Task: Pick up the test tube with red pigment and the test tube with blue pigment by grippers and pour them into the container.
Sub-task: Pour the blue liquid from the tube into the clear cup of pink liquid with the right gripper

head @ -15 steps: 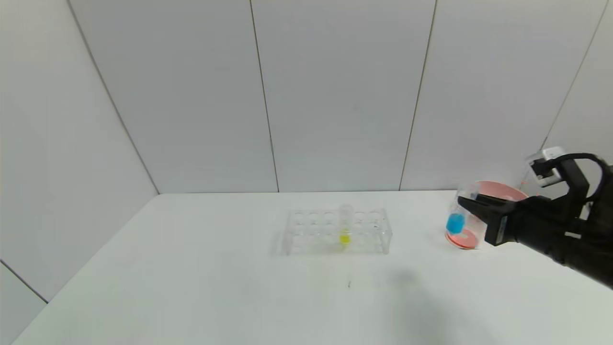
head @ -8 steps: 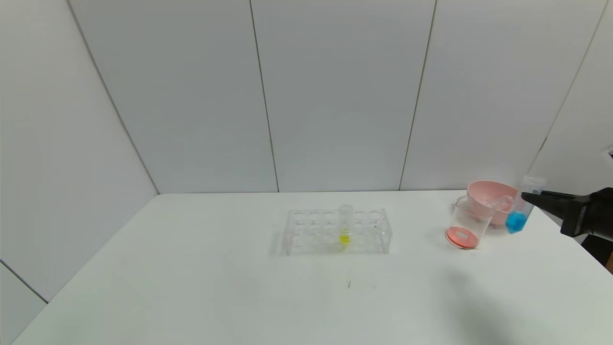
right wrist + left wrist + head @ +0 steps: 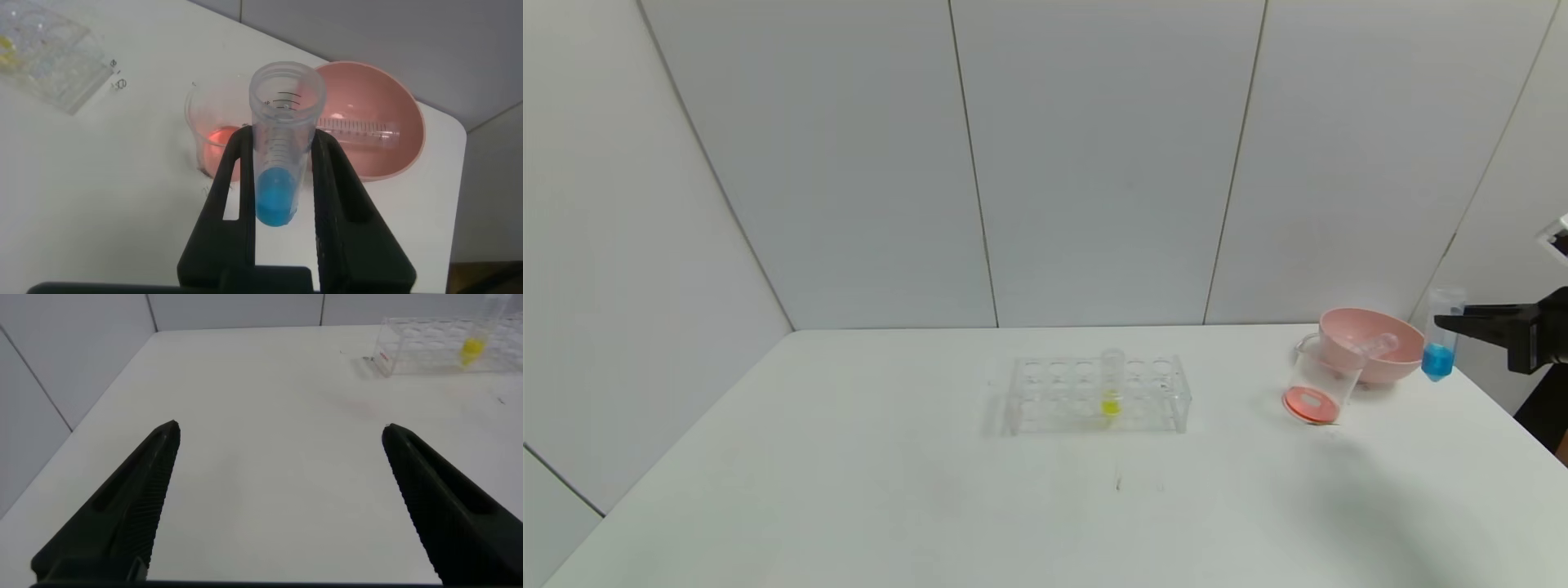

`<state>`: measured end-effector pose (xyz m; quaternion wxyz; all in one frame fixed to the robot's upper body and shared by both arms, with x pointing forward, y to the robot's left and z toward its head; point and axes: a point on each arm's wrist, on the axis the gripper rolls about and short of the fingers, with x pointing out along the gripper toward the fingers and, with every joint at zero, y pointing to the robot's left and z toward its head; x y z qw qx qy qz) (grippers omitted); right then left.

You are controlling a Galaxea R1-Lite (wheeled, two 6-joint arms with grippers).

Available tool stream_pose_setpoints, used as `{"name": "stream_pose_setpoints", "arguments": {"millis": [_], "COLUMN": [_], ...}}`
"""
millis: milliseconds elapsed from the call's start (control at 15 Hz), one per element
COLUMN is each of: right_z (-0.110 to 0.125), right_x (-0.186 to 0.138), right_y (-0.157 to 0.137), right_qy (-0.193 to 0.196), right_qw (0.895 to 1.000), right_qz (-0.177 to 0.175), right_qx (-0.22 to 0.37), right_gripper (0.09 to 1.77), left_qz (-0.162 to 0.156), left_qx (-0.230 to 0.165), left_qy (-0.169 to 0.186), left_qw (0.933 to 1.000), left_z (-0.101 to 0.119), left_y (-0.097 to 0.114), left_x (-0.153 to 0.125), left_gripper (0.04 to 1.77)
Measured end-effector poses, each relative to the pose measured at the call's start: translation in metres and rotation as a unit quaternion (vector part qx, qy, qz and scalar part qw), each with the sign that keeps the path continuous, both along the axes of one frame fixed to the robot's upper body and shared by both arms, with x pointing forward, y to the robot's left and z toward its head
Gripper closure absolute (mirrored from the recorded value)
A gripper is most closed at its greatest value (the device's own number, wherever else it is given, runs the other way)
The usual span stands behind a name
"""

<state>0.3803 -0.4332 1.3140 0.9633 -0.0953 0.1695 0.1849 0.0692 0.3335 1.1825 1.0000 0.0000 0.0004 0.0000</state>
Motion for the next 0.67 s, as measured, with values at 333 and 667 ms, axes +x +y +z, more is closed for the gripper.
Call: {"name": "stream_pose_setpoints", "arguments": {"millis": [333,667], "right_z": [0.004,0.021], "right_x": [0.034,0.061], "right_y": [0.0,0.004], "right_qy": [0.021,0.033], "right_qw": [0.994,0.983], "right_qz": [0.068,0.124], "right_qx": [-0.078,-0.13], "right_gripper": [1.38,1.38], "left_qz": [0.0,0.0], "left_qx": [0.0,0.0], "left_qy": [0.0,0.0], "left_qw": [1.0,1.0], "left_z": [0.0,0.0], "left_y": [0.0,0.0], "left_x": [0.0,0.0], "left_gripper": [0.05,0.05]}}
